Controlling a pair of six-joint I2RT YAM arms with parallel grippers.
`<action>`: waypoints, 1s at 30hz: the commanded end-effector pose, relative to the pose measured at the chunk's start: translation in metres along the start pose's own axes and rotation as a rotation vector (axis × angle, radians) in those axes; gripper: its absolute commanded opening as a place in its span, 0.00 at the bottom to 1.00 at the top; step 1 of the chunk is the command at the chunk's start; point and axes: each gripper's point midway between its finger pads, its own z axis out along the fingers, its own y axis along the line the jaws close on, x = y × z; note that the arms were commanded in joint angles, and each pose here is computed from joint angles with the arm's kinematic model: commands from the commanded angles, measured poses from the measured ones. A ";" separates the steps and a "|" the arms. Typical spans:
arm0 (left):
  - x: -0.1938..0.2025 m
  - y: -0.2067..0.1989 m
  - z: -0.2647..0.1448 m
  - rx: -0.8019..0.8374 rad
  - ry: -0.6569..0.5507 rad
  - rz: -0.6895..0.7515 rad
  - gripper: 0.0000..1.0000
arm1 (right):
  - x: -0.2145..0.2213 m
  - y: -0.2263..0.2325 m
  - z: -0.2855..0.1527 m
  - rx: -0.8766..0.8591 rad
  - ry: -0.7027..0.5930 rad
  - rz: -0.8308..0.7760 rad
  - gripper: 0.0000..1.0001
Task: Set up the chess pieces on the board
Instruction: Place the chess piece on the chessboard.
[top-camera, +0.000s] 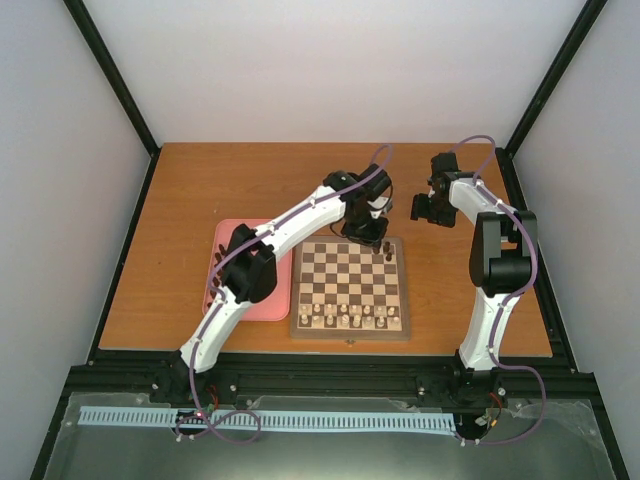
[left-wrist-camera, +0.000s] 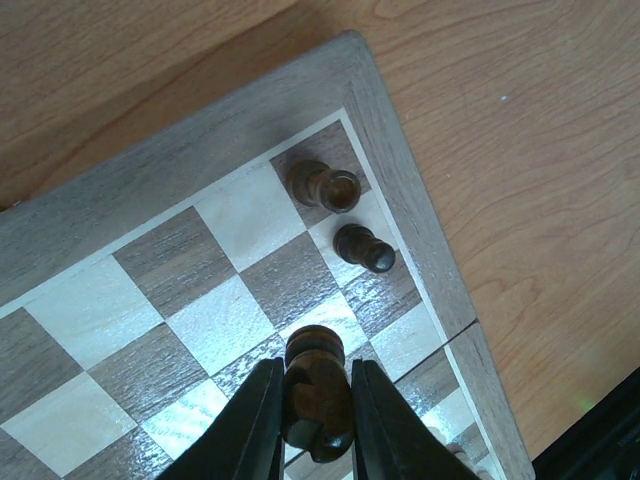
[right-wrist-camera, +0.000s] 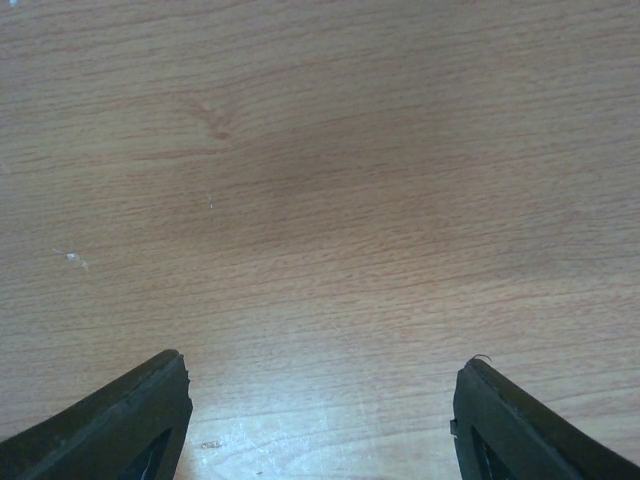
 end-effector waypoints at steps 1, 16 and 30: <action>-0.006 -0.002 0.004 0.006 -0.007 0.012 0.09 | -0.004 0.004 0.000 -0.006 -0.009 -0.015 0.72; -0.021 0.002 0.023 -0.007 -0.048 0.007 0.09 | -0.002 0.004 0.002 -0.009 -0.004 -0.016 0.72; -0.029 0.008 0.030 -0.042 -0.066 0.032 0.12 | -0.001 0.004 0.006 -0.007 0.003 -0.014 0.72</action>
